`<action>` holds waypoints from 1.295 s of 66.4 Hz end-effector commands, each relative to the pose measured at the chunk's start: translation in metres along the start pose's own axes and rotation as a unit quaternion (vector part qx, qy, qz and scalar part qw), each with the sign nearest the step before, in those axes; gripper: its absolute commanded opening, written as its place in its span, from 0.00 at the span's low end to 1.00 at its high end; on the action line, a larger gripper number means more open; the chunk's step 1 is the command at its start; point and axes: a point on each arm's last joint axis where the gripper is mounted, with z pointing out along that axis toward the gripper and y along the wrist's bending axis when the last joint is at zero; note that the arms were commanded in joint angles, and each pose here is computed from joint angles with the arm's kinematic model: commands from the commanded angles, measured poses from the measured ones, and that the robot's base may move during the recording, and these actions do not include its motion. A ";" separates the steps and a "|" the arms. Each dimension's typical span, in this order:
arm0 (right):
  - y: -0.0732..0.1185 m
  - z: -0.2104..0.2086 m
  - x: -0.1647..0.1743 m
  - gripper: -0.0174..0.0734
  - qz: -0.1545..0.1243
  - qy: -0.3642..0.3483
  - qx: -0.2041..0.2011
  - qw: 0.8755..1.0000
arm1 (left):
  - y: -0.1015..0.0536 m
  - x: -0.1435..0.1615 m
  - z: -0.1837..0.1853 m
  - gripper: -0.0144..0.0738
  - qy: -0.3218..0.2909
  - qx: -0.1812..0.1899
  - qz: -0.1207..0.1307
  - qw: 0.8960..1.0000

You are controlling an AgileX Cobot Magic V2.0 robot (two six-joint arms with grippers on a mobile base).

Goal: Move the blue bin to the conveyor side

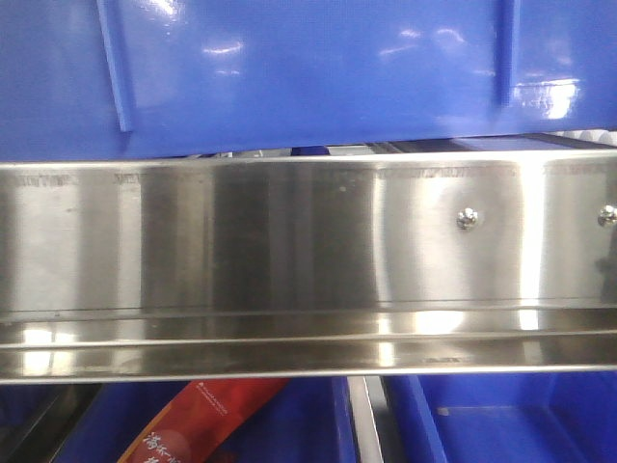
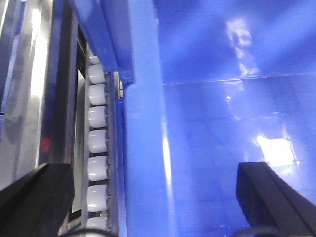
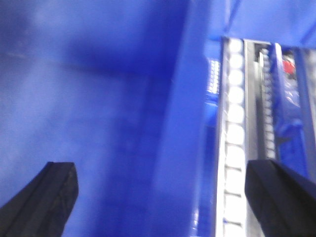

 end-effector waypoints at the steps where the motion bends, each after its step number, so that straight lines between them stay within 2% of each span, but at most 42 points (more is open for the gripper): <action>1: 0.000 -0.004 0.000 0.82 -0.005 -0.009 0.008 1.000 | 0.001 -0.002 -0.002 0.80 -0.009 -0.004 -0.001 1.000; 19: -0.002 0.015 -0.001 0.82 -0.004 0.012 0.006 1.000 | 0.003 -0.002 -0.002 0.80 -0.010 -0.011 0.001 1.000; 28: -0.002 0.018 -0.001 0.82 -0.003 0.015 0.006 1.000 | 0.003 -0.002 -0.002 0.80 -0.010 -0.011 0.015 1.000; 55: -0.001 0.032 -0.002 0.82 0.000 0.030 -0.002 1.000 | 0.003 -0.002 0.001 0.80 -0.005 -0.012 0.015 1.000; 65: -0.001 0.032 -0.002 0.82 0.001 0.030 -0.003 1.000 | 0.000 -0.001 0.001 0.80 -0.003 0.001 0.011 1.000; 86: -0.001 0.032 -0.002 0.82 0.001 0.030 -0.003 1.000 | 0.003 0.002 -0.015 0.80 -0.018 -0.007 0.013 1.000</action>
